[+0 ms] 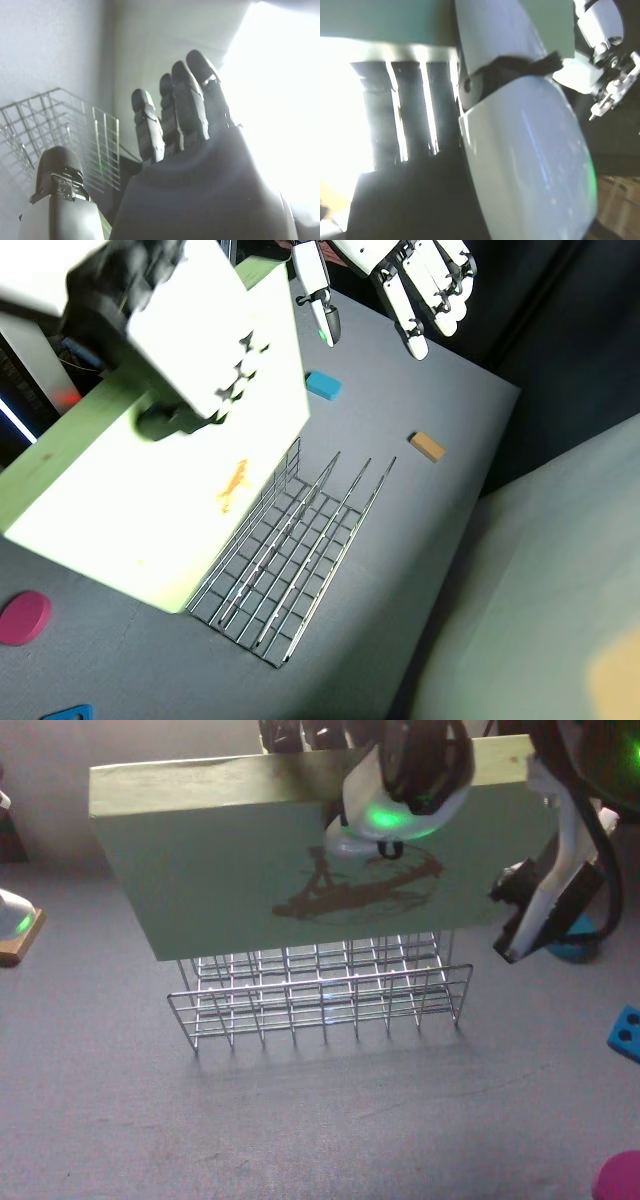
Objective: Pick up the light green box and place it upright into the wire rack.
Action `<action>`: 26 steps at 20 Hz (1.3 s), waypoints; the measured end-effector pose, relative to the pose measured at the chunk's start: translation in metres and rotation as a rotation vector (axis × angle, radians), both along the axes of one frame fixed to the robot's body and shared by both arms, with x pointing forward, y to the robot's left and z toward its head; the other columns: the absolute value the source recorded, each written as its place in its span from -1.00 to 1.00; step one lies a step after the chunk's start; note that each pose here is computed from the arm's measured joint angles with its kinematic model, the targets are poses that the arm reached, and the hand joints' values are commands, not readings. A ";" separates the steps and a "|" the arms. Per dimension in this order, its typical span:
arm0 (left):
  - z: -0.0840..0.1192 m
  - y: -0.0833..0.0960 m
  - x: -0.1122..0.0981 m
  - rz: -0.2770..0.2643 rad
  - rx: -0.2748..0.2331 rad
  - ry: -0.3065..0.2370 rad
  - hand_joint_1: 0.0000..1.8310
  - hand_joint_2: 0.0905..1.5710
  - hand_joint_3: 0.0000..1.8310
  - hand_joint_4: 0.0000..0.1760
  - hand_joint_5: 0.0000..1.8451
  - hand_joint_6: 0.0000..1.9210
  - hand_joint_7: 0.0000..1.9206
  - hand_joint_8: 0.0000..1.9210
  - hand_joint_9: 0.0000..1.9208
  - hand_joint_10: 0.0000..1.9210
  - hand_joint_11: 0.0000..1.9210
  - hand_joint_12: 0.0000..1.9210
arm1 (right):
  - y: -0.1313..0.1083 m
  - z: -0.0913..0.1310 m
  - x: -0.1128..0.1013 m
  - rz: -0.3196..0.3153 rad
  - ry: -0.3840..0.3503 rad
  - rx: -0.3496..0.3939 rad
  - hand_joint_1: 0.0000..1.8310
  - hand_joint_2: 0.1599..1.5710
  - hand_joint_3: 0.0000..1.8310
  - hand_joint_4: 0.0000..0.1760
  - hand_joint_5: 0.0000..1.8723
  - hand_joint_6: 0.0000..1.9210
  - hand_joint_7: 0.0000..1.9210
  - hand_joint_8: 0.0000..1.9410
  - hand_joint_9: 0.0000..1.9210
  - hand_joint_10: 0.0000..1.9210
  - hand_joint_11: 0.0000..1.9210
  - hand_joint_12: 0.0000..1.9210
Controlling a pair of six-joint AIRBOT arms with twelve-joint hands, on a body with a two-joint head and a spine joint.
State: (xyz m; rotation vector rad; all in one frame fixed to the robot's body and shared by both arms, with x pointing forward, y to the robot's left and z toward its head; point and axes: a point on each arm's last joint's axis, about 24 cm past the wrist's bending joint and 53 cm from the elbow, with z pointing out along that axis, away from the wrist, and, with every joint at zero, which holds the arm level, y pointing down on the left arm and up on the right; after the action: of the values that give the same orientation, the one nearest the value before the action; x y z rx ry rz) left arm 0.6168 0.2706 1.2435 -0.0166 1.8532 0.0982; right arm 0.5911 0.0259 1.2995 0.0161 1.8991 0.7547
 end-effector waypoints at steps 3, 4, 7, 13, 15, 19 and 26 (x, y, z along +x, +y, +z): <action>0.000 0.000 0.000 -0.001 -0.001 0.000 -0.67 0.38 -1.00 0.22 -0.60 -1.00 -0.74 -1.00 -0.73 -1.00 -1.00 -0.21 | 0.004 -0.005 0.010 -0.012 0.009 0.000 0.50 0.38 -1.00 -1.00 -0.09 0.03 0.02 0.03 -0.08 0.40 -0.16 0.42; 0.000 0.000 0.000 0.000 -0.001 0.000 -0.67 0.38 -1.00 0.22 -0.60 -1.00 -0.74 -1.00 -0.73 -1.00 -1.00 -0.20 | 0.004 -0.008 0.013 -0.018 0.019 0.003 0.50 0.38 -1.00 -1.00 -0.09 0.03 0.02 0.04 -0.09 0.40 -0.16 0.42; 0.000 0.000 0.000 -0.002 -0.002 0.000 -0.67 0.38 -1.00 0.21 -0.60 -1.00 -0.74 -1.00 -0.74 -1.00 -1.00 -0.20 | 0.008 -0.019 0.017 -0.021 0.041 -0.007 0.50 0.38 -1.00 -1.00 -0.10 0.03 0.01 0.04 -0.06 0.39 -0.13 0.43; 0.000 0.000 0.001 -0.003 -0.003 -0.001 -0.67 0.38 -1.00 0.21 -0.59 -1.00 -0.74 -1.00 -0.73 -1.00 -1.00 -0.19 | 0.016 -0.036 0.026 -0.025 0.074 -0.014 0.50 0.37 -1.00 -1.00 -0.08 0.00 0.03 0.01 -0.05 0.38 -0.11 0.42; 0.000 -0.001 0.001 -0.006 -0.006 0.000 -0.67 0.39 -1.00 0.21 -0.59 -1.00 -0.75 -1.00 -0.73 -1.00 -1.00 -0.20 | 0.018 -0.041 0.029 -0.031 0.082 -0.017 0.50 0.37 -1.00 -1.00 -0.07 0.00 0.03 0.01 -0.05 0.38 -0.11 0.42; -0.002 -0.003 0.001 -0.013 -0.017 0.006 -0.67 0.39 -1.00 0.22 -0.60 -1.00 -0.75 -1.00 -0.73 -1.00 -1.00 -0.21 | 0.022 -0.048 0.034 -0.038 0.086 -0.011 0.50 0.37 -1.00 -1.00 -0.07 0.00 0.03 0.01 -0.05 0.38 -0.12 0.42; -0.004 -0.001 0.001 -0.008 -0.025 0.015 -0.67 0.39 -1.00 0.22 -0.59 -1.00 -0.75 -1.00 -0.73 -1.00 -1.00 -0.19 | 0.026 -0.071 0.043 -0.049 0.096 -0.036 0.50 0.37 -1.00 -1.00 -0.07 0.00 0.05 -0.02 -0.05 0.38 -0.13 0.42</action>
State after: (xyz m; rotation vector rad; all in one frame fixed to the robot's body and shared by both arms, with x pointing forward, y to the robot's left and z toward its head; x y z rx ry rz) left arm 0.6180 0.2693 1.2398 -0.0252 1.8693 0.0699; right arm 0.6345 0.0516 1.2283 0.0772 1.9962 0.6974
